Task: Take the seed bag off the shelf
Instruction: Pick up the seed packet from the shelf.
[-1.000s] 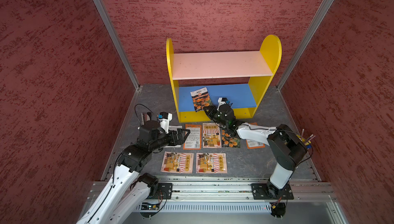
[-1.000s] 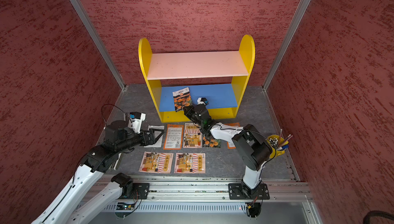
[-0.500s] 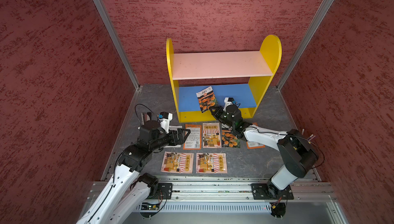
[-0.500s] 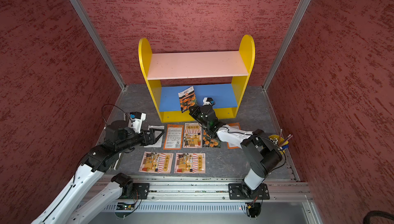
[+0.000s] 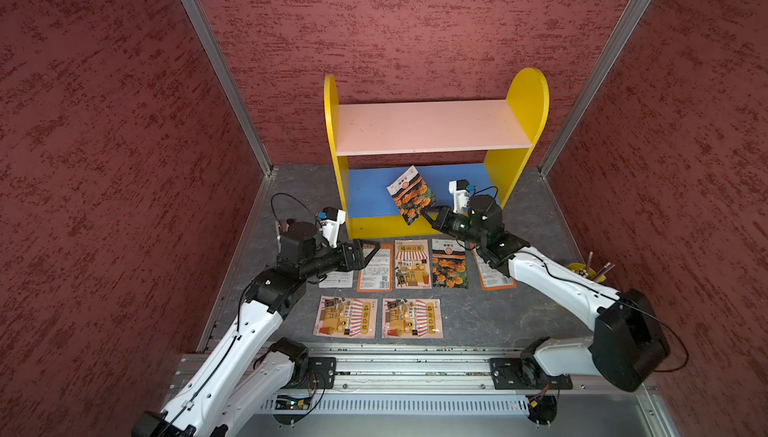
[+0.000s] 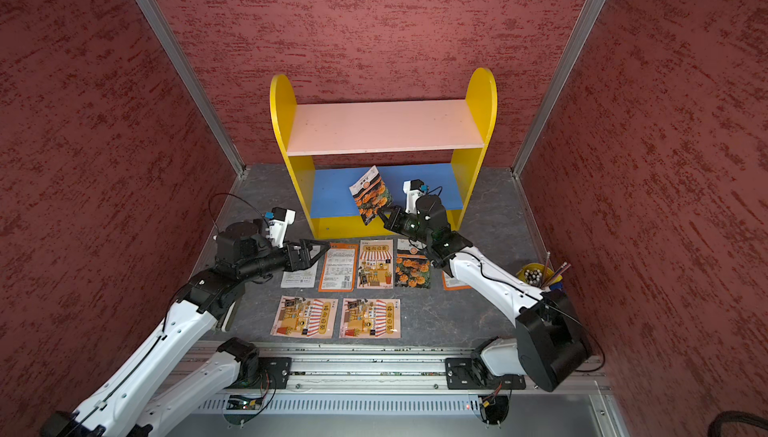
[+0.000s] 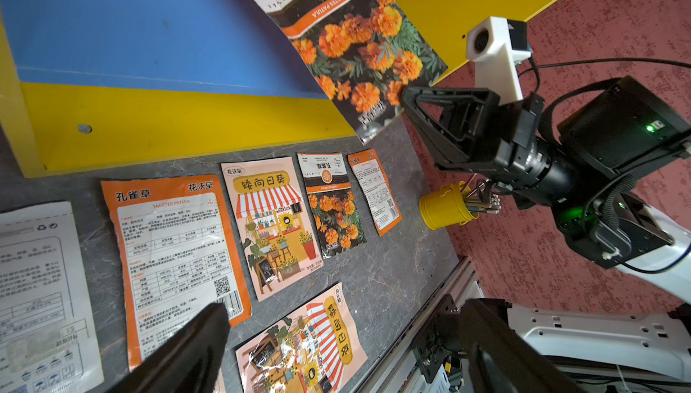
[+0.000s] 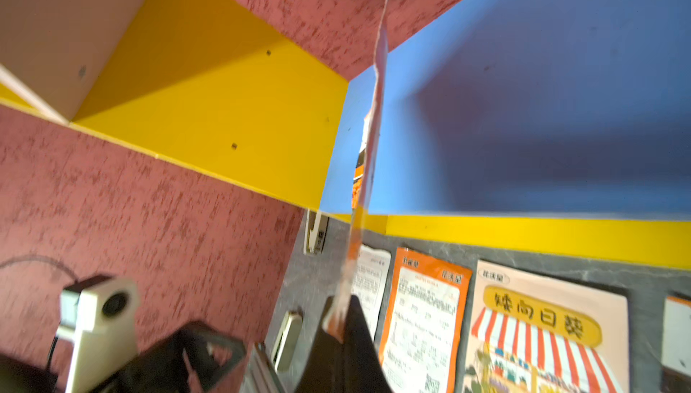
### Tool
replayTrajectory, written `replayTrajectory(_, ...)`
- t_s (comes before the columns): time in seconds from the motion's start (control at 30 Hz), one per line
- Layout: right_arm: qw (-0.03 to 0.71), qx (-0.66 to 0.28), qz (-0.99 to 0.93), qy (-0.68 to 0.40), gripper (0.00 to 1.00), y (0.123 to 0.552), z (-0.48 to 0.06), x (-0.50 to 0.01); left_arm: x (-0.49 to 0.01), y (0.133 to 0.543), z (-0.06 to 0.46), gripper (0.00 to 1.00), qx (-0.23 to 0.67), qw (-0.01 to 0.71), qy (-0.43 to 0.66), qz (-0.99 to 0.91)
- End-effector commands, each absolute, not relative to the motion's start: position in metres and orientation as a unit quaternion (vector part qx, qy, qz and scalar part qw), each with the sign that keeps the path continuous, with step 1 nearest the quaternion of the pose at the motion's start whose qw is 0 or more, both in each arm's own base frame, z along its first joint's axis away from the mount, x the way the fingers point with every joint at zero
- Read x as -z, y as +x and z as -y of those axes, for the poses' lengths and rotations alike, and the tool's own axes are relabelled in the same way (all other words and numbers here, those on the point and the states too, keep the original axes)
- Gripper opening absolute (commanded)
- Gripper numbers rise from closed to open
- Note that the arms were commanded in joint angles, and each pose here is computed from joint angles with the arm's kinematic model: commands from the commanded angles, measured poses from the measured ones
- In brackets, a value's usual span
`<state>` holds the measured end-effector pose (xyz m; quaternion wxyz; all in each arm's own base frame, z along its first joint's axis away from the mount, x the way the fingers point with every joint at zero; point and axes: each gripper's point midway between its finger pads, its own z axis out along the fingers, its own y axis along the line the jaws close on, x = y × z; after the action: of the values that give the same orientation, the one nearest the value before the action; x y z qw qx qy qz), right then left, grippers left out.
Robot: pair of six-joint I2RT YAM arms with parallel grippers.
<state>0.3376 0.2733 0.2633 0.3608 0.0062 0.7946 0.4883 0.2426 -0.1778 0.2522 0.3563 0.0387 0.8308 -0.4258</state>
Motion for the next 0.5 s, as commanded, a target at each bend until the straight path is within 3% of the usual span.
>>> replayTrajectory(0.0, 0.327, -0.486, -0.805, -0.095, 0.00, 0.293, -0.273, -0.277, -0.292, 0.247, 0.182, 1.00, 0.459, 0.396, 0.080, -0.791)
replayTrajectory(0.47, 0.231, -0.563, -0.747, -0.267, 0.00, 0.156, -0.253, -0.329, -0.317, 0.240, 0.196, 1.00, 0.544, 0.362, 0.185, -0.734)
